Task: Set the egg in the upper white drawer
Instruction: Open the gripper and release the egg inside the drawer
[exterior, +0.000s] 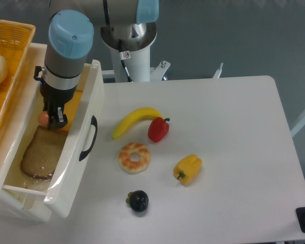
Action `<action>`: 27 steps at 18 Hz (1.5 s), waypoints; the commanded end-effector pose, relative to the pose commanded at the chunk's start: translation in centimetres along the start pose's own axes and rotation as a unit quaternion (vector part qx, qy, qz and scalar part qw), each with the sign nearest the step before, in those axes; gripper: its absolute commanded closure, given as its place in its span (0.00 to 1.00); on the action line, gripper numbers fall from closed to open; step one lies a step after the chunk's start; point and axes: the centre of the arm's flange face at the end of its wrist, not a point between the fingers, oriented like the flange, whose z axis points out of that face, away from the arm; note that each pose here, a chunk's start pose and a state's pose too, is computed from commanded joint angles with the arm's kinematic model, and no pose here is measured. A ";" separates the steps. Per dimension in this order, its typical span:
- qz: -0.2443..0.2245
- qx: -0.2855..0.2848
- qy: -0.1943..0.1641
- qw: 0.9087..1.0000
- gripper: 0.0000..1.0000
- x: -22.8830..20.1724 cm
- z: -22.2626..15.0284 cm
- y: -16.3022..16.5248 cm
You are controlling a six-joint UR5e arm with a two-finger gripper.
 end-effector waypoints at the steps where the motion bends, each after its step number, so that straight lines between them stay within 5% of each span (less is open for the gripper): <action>1: 0.003 -0.001 0.001 1.000 0.70 0.0 0.0 0.0; 27: -0.005 -0.002 0.011 1.000 0.62 -0.2 1.0 0.3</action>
